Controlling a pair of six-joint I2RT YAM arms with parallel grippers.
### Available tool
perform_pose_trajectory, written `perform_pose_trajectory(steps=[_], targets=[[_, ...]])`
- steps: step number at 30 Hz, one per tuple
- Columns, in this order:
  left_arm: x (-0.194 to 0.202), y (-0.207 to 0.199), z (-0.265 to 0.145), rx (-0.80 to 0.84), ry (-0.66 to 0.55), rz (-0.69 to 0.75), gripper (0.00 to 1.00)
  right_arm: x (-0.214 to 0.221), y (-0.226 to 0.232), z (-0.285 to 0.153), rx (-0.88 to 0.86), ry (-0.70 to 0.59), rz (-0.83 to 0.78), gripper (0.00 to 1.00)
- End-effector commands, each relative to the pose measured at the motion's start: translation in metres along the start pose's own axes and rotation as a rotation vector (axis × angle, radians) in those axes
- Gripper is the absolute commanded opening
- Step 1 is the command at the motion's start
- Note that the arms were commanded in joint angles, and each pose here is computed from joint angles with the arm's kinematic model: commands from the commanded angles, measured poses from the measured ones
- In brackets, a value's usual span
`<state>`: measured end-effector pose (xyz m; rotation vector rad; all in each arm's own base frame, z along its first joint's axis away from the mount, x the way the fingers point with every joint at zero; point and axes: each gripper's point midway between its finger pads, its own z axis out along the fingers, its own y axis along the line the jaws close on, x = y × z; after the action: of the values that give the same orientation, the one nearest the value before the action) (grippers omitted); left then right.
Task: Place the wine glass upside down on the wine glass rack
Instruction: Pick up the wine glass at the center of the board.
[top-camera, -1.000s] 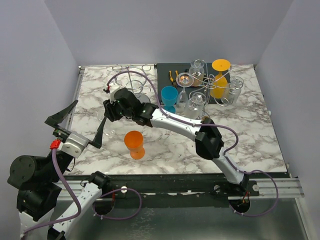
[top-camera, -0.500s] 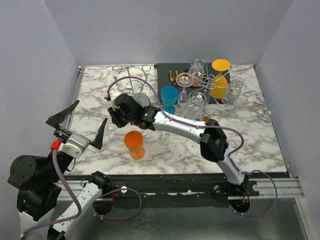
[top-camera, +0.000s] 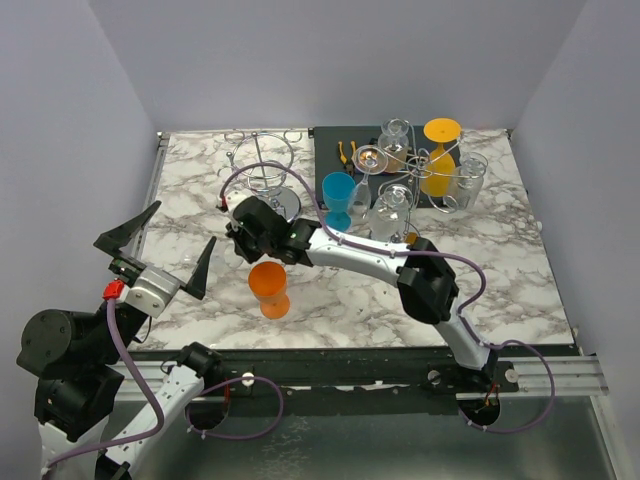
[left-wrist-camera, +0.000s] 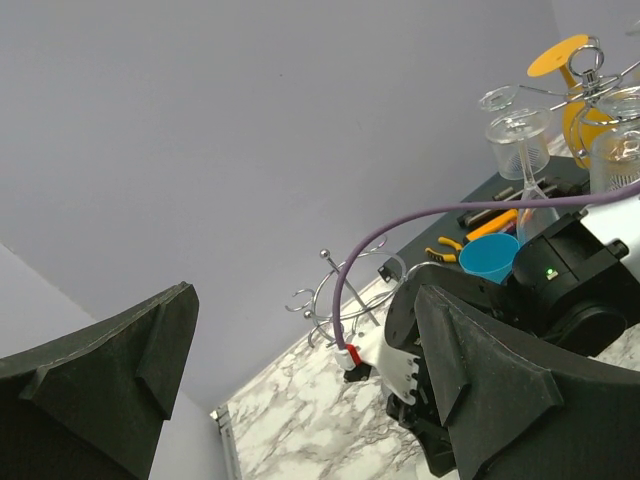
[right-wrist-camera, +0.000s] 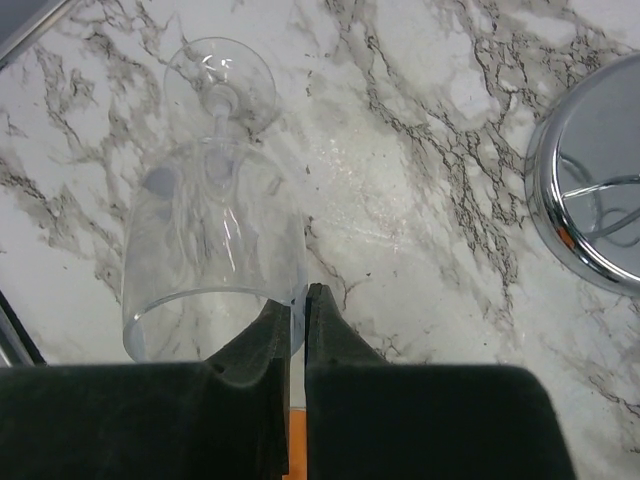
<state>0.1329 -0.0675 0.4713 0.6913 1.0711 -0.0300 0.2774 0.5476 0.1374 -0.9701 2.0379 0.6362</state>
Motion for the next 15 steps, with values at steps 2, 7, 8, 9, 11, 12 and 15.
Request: perform_pose_trajectory(steps=[2,7,8,9,11,12,15], targets=[[0.003,-0.005,-0.003,0.016,0.004,-0.004,0.99,-0.006,-0.007,-0.013,0.046,-0.047,-0.01,0.01],[0.01,-0.009,0.001,0.031,0.019,-0.004,0.99,-0.04,-0.018,-0.047,0.1,-0.124,-0.049,0.01],[0.013,-0.011,0.003,0.036,0.027,-0.006,0.99,-0.047,-0.021,-0.056,0.114,-0.141,-0.054,0.01],[0.015,-0.012,0.004,0.039,0.031,-0.006,0.99,-0.052,-0.023,-0.063,0.125,-0.152,-0.059,0.01],[0.021,-0.014,0.007,0.044,0.05,-0.011,0.99,-0.06,-0.026,-0.079,0.14,-0.174,-0.07,0.01],[0.025,-0.015,0.008,0.043,0.062,-0.02,0.99,-0.064,-0.028,-0.087,0.148,-0.182,-0.071,0.01],[0.042,-0.017,0.013,0.018,0.121,-0.086,0.99,-0.061,-0.036,-0.104,0.181,-0.179,-0.074,0.01]])
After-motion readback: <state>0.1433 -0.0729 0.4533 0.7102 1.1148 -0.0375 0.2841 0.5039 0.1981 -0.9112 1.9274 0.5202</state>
